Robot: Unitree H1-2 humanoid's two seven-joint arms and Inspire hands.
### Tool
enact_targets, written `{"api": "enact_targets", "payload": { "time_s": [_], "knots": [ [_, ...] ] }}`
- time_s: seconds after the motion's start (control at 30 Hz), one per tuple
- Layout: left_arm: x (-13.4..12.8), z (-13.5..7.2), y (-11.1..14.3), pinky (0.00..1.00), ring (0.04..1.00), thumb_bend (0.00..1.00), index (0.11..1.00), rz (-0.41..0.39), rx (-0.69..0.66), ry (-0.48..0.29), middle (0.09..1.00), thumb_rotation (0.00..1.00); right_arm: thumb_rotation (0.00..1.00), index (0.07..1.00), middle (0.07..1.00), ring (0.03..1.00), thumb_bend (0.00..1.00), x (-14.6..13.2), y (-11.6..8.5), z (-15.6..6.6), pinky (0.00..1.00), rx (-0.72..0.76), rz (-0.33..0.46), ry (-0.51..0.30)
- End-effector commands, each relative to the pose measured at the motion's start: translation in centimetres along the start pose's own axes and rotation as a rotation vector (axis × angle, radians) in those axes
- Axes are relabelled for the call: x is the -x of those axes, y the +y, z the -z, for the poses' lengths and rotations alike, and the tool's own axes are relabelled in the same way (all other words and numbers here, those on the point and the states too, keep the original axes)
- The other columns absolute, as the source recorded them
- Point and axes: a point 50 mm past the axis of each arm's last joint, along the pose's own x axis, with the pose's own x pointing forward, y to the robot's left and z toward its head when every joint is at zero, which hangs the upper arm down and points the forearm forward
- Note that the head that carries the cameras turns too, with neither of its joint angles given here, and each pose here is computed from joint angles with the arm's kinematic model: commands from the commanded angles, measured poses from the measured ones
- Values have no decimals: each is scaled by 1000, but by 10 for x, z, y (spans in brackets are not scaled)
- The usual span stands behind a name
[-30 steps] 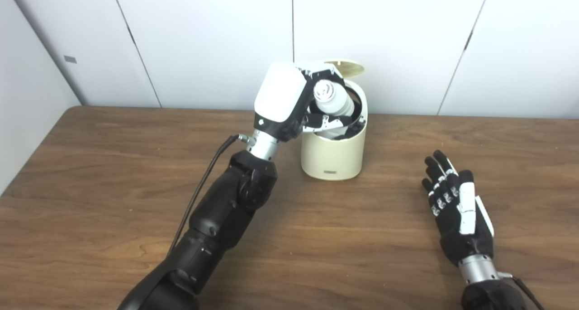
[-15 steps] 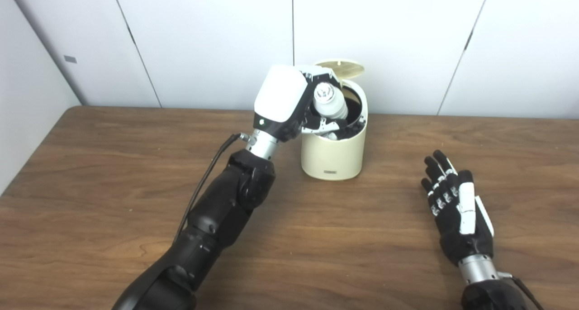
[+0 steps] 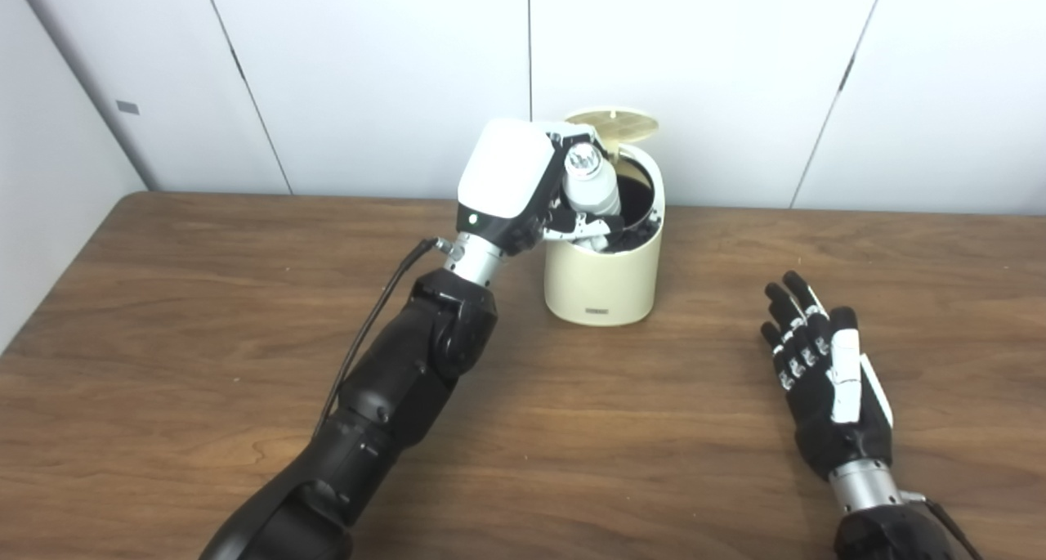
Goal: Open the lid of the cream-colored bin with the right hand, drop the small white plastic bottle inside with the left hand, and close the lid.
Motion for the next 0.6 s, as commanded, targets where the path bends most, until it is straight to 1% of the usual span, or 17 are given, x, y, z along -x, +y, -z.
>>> {"api": "enact_targets", "payload": {
  "time_s": [0.0,0.03,0.07,0.1,0.13,0.17,0.2,0.23,0.3,0.57],
  "knots": [
    [-18,-6,19,327,448,478,513,-52,-11,-29,475,0,938,927,925,991,628,-5,2,-7,1000,10,-18,-26],
    [-18,-6,19,367,428,492,510,-44,-10,-20,470,0,938,920,919,987,629,-5,3,-7,1000,9,-18,-27],
    [-18,-6,20,397,468,512,510,-38,-8,-14,461,0,937,916,915,985,627,-5,3,-7,1000,8,-18,-27],
    [-17,-7,21,407,482,518,510,-30,-5,-13,458,0,937,914,913,985,626,-6,3,-7,1000,7,-15,-25],
    [-17,-6,22,423,496,741,534,-24,0,-13,500,46,935,910,910,983,627,-6,3,-7,1000,7,-14,-23],
    [-17,-7,22,433,506,864,547,-19,4,-15,523,85,934,908,908,983,629,-6,3,-7,1000,7,-14,-21],
    [-17,-6,23,426,500,945,555,-16,10,-15,531,124,935,907,905,980,627,-6,3,-7,1000,7,-13,-20],
    [-18,-6,23,419,492,973,558,-9,11,-14,530,143,936,905,903,979,628,-6,4,-7,1000,8,-13,-19],
    [-19,-5,23,399,468,996,559,5,10,-10,523,190,941,903,902,979,626,-5,4,-8,1000,9,-13,-20],
    [-19,-4,24,436,488,1000,550,28,25,-18,511,262,955,910,899,972,617,-4,3,-8,1000,0,-11,-17]
  ]
}}
